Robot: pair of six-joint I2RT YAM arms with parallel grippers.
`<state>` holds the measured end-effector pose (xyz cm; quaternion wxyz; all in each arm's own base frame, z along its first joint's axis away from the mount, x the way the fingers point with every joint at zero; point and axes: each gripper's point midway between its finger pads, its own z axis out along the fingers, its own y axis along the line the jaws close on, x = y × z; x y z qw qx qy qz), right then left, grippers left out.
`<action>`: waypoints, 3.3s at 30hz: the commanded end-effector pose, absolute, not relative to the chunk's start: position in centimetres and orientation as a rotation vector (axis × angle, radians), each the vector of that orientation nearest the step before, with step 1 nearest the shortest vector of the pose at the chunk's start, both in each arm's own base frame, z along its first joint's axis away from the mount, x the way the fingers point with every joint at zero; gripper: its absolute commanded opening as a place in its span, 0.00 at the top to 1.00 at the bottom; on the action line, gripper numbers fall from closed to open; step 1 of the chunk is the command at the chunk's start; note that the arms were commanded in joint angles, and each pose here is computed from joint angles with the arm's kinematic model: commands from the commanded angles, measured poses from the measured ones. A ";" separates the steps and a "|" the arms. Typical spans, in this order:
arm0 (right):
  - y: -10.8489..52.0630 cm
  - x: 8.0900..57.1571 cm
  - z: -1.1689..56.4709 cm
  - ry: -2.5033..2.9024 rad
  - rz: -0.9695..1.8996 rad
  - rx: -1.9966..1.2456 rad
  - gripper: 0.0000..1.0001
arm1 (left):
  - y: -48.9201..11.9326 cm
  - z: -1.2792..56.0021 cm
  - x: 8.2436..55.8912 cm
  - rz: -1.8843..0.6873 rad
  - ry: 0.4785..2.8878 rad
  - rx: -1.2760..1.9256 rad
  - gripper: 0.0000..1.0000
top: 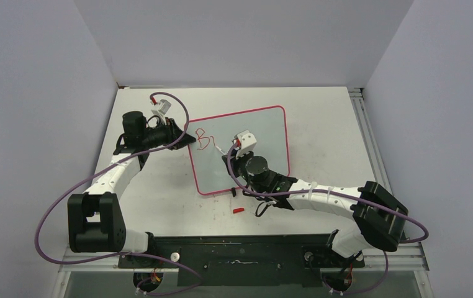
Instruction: Write a sentence on the whiteboard
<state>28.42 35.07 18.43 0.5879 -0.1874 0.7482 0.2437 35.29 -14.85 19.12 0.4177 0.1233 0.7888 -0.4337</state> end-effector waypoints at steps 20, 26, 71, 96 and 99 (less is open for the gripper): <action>35.5 30.1 22.8 1.624 0.564 -0.359 0.95 | -15.4 21.2 35.5 -1.065 1.912 0.381 0.84; 35.0 30.5 22.8 1.624 0.545 -0.337 0.95 | -15.4 21.2 35.5 -1.066 1.913 0.381 0.84; 34.1 29.5 23.6 1.615 0.552 -0.314 0.95 | -15.4 21.3 35.4 -1.064 1.908 0.383 0.84; 33.3 30.0 20.1 1.693 0.499 -0.313 0.95 | -15.4 21.4 35.4 -1.064 1.904 0.387 0.85; 33.1 29.6 19.5 1.707 0.501 -0.314 0.95 | -15.4 21.5 35.4 -1.063 1.902 0.388 0.85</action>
